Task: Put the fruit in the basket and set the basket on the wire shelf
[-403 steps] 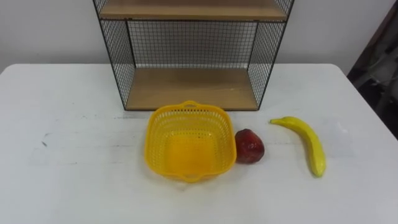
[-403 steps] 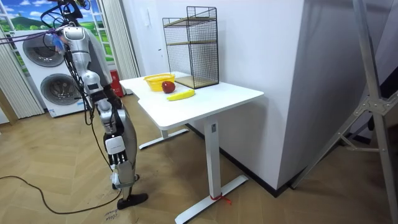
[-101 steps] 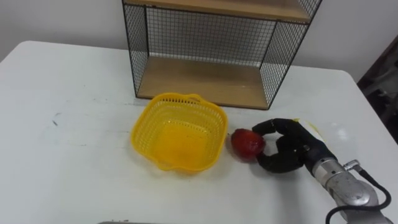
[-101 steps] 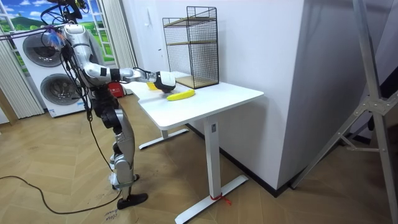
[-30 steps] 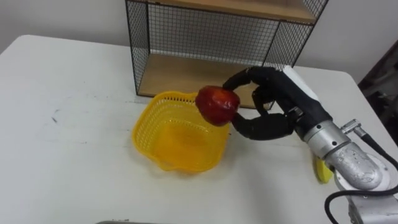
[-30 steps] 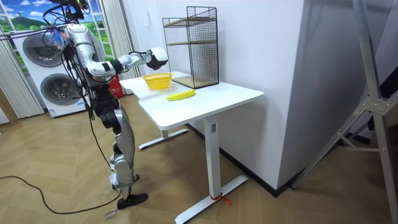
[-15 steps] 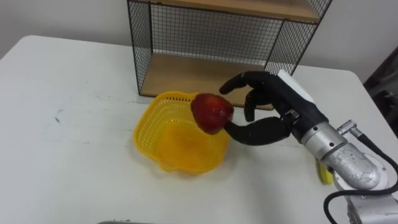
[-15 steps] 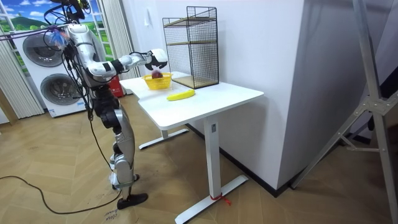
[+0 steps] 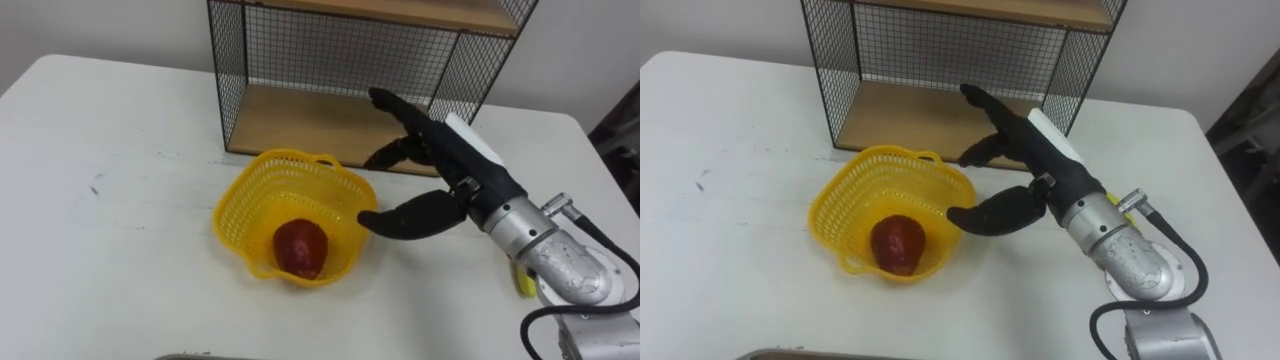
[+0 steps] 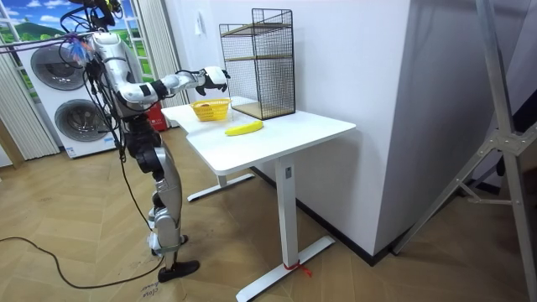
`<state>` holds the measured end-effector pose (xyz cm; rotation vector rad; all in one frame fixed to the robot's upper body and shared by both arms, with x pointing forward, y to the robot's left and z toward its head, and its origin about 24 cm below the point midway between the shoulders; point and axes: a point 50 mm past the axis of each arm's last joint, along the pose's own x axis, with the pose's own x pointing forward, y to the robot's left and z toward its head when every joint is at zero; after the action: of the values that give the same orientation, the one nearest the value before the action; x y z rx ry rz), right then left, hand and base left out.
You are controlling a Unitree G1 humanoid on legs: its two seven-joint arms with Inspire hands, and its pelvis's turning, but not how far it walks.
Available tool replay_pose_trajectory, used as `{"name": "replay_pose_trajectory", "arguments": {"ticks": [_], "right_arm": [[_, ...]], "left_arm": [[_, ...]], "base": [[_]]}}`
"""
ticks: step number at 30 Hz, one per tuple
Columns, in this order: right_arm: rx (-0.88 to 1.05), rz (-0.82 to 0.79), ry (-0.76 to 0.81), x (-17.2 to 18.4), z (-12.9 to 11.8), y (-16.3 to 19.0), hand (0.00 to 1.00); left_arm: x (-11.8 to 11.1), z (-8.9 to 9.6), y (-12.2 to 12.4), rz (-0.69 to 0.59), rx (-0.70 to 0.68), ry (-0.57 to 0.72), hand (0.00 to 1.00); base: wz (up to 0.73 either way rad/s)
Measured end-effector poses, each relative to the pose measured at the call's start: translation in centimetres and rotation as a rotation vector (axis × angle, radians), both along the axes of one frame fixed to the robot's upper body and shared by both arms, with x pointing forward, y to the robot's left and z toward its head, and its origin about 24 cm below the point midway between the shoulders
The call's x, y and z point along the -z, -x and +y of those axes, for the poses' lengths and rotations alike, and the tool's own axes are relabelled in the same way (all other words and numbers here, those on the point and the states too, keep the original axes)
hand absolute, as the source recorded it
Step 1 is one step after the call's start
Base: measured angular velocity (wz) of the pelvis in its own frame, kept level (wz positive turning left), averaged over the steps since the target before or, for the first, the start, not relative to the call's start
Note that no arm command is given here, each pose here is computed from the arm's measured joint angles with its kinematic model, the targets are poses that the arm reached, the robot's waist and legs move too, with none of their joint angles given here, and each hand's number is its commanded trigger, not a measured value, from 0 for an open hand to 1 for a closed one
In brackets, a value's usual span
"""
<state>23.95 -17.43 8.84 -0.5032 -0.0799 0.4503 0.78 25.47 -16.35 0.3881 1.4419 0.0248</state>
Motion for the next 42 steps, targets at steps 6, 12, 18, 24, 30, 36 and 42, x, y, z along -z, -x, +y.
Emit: {"name": "replay_pose_trajectory", "arguments": {"ticks": [6, 12, 18, 24, 30, 36, 42], "right_arm": [[0.001, 0.000, -0.006, 0.0, 0.0, 0.0, 0.00], [0.037, -0.018, -0.028, -0.2, -0.3, -0.1, 0.00], [0.148, -0.064, -0.118, -0.9, -1.8, -0.2, 0.00], [0.333, -0.145, -0.140, -2.0, -4.6, -0.2, 0.00], [0.498, -0.204, -0.116, -2.3, -6.8, 0.1, 0.00], [0.681, -0.227, -0.096, -1.6, -9.0, 0.4, 0.00], [0.809, -0.196, -0.102, 0.0, -10.3, 0.5, 0.00]], "left_arm": [[0.0, -0.1, 0.1, 0.004, 0.012, 0.003, 0.00], [0.0, 0.0, 0.1, 0.003, 0.007, 0.001, 0.00], [0.0, -0.1, 1.0, 0.023, -0.005, 0.002, 0.00], [0.1, -0.2, 1.9, 0.039, -0.038, 0.005, 0.00], [0.0, 0.1, 2.1, 0.031, -0.100, -0.006, 0.00], [-0.1, 0.4, 2.6, 0.040, -0.141, -0.019, 0.00], [-0.1, 0.5, 2.8, 0.045, -0.151, -0.035, 0.00]], "base": [[0.00], [0.01], [0.02], [-0.04], [-0.05], [-0.01], [-0.06]]}}
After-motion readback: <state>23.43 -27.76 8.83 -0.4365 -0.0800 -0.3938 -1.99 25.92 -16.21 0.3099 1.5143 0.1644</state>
